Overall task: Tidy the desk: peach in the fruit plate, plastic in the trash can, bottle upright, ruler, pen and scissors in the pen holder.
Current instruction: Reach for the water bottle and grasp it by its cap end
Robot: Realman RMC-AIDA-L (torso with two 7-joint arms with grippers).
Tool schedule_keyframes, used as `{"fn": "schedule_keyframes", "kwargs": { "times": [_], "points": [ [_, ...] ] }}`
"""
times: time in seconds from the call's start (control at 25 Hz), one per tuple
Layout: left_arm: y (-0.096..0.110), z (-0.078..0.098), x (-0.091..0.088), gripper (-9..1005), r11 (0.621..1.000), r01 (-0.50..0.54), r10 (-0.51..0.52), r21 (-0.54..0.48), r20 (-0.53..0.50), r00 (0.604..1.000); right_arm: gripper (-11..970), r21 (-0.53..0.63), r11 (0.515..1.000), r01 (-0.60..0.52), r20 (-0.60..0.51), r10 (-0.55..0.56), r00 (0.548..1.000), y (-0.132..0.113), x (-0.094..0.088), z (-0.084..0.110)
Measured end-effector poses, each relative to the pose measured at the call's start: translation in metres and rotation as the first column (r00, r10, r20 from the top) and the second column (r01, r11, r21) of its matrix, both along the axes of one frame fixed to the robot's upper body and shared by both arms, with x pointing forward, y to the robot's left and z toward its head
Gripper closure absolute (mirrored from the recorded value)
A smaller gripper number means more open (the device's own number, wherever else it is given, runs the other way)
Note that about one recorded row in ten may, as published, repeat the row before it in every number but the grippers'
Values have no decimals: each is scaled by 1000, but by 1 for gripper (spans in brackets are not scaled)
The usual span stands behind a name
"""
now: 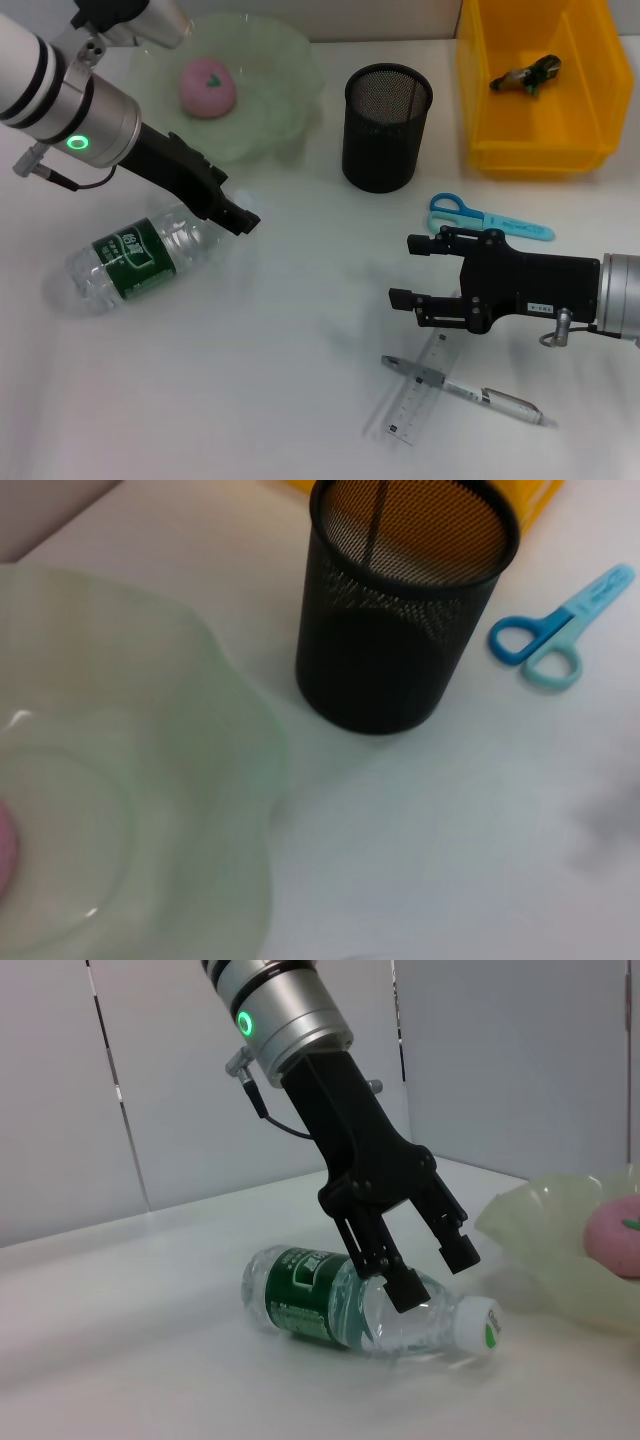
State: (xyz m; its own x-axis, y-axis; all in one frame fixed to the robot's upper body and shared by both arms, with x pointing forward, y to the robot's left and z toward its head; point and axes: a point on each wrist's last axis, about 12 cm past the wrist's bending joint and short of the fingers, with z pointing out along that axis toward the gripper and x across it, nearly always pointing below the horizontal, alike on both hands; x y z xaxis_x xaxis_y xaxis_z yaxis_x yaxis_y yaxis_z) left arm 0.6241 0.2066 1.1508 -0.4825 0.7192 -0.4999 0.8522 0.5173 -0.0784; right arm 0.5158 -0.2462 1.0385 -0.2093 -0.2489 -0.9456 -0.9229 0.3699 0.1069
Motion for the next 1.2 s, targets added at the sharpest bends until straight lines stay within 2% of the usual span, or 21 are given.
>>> {"fn": "schedule_keyframes", "kwargs": {
  "times": [0.28, 0.76, 0.92, 1.2],
  "points": [
    [-5, 3, 5, 205, 999, -6, 6, 47, 7, 1000, 218, 1, 1000, 2, -2, -2, 1000, 0, -1, -1],
    [-8, -4, 8, 206, 998, -12, 11, 68, 11, 1000, 218, -1, 1000, 4, 0, -4, 1000, -1, -4, -3],
    [-12, -14, 8, 206, 996, -3, 2, 94, 3, 1000, 218, -1, 1000, 3, 0, -3, 1000, -1, -4, -3],
    [-13, -21, 9, 206, 995, -3, 2, 102, 13, 1000, 218, -1, 1000, 3, -1, -3, 1000, -1, -4, -3]
  ]
}}
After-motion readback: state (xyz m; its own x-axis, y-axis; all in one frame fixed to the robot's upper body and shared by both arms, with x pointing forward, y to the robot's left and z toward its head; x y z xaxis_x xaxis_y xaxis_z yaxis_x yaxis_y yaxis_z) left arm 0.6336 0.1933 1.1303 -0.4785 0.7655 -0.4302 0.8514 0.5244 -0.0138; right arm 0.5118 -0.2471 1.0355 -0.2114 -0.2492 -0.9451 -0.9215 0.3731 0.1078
